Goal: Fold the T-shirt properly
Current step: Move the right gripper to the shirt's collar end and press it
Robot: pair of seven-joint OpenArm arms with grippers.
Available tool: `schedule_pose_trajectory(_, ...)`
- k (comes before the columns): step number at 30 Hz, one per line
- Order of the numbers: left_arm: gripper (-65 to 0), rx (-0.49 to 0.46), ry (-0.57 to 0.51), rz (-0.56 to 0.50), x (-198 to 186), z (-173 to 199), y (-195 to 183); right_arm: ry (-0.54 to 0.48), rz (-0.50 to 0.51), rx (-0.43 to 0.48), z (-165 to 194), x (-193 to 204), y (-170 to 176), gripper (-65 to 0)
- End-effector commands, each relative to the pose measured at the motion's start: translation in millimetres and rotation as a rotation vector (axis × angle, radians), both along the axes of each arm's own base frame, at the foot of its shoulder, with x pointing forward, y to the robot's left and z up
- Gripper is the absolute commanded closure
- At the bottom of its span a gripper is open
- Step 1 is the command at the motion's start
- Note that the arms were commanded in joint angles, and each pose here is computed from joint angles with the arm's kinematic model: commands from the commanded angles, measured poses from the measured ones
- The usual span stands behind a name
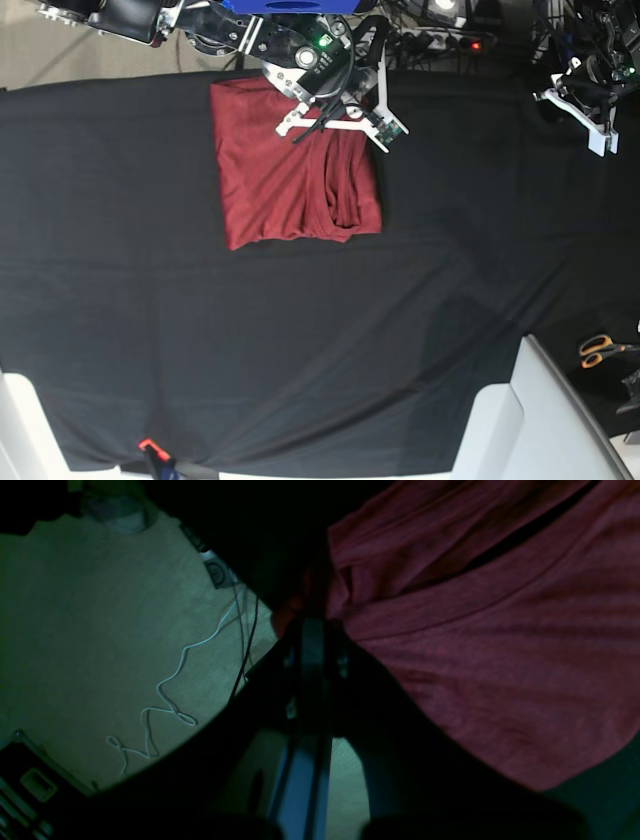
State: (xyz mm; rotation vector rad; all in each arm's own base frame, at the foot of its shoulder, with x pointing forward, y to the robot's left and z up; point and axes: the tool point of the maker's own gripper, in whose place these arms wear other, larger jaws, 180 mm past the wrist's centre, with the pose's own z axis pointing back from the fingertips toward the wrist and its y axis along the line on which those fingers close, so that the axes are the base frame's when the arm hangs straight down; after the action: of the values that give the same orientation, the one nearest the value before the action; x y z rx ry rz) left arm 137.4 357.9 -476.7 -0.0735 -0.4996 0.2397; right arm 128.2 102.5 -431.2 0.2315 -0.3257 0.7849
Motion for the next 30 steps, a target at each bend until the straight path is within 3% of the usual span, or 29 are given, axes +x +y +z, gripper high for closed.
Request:
schedule_pose_trajectory(1,0.0,0.023,-0.029,-0.006,7,10,9,-0.024,0.023,0.026,7,5,6,-0.2)
schedule_pose_trajectory(9,0.0,0.021,-0.044,-0.004,15,12,9,-0.035,0.172,0.042,7,-3,13,-0.2)
schedule_pose_trajectory(18,0.0,0.02,-0.058,-0.003,22,14,9,-0.056,0.187,0.091,21,-3,21,-0.2)
schedule_pose_trajectory(30,0.0,0.021,-0.07,-0.003,28,16,9,-0.049,0.193,0.093,23,-4,21,-0.2)
